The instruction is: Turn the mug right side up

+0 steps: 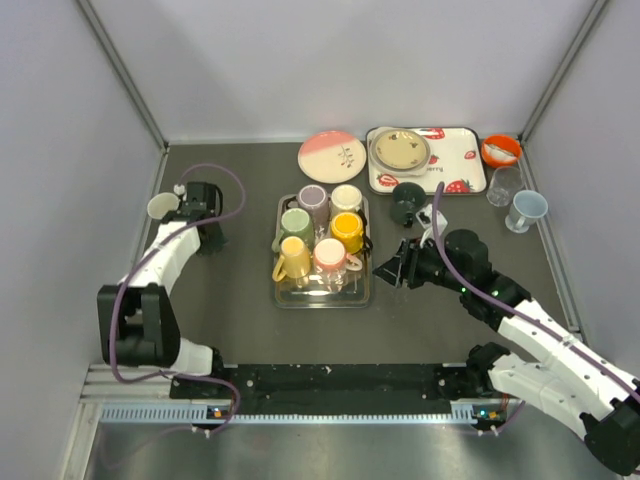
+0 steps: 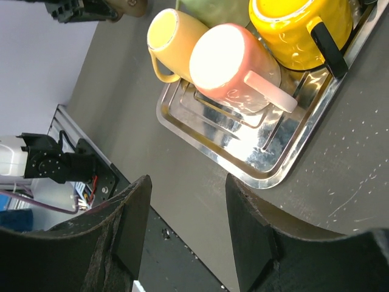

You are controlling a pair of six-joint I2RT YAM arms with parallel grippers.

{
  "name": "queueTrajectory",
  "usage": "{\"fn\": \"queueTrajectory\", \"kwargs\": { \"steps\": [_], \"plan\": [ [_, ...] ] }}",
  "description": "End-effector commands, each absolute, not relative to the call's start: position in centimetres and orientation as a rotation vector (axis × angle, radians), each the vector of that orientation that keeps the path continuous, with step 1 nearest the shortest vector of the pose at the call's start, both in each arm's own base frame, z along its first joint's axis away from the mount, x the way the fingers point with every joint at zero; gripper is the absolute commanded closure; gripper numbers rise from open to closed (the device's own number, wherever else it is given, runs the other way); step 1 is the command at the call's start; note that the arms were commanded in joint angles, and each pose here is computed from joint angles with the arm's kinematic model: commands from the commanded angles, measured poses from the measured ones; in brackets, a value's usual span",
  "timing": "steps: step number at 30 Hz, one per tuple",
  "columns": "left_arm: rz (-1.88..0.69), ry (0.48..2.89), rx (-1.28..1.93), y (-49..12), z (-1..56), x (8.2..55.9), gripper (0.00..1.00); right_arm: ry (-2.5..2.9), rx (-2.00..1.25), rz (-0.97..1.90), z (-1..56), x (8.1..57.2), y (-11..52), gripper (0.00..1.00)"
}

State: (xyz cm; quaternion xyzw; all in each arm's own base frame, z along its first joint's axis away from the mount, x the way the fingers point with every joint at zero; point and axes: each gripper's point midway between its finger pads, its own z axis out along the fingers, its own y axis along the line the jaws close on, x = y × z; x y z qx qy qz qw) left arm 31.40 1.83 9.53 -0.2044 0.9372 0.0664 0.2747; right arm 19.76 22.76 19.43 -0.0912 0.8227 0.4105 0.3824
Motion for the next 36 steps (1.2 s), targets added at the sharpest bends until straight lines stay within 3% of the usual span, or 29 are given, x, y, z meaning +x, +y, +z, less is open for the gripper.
{"fn": "queueTrajectory", "kwargs": {
  "steps": [1,13,26,36],
  "plan": [
    [0.116,2.362,-0.572,1.9,13.2,37.8,1.00,2.049,-0.269,1.043,20.3,19.9,23.0,0.48],
    [0.252,2.372,-0.553,4.0,13.8,47.0,1.00,2.075,-0.268,0.947,20.3,20.7,22.2,0.48],
    [0.236,2.439,-0.612,7.6,10.8,49.3,1.00,2.130,-0.260,0.895,19.5,21.7,22.3,0.48],
    [0.223,2.431,-0.612,7.4,11.5,48.9,0.73,2.142,-0.252,0.876,19.0,22.0,22.2,0.48]
  ]
}}
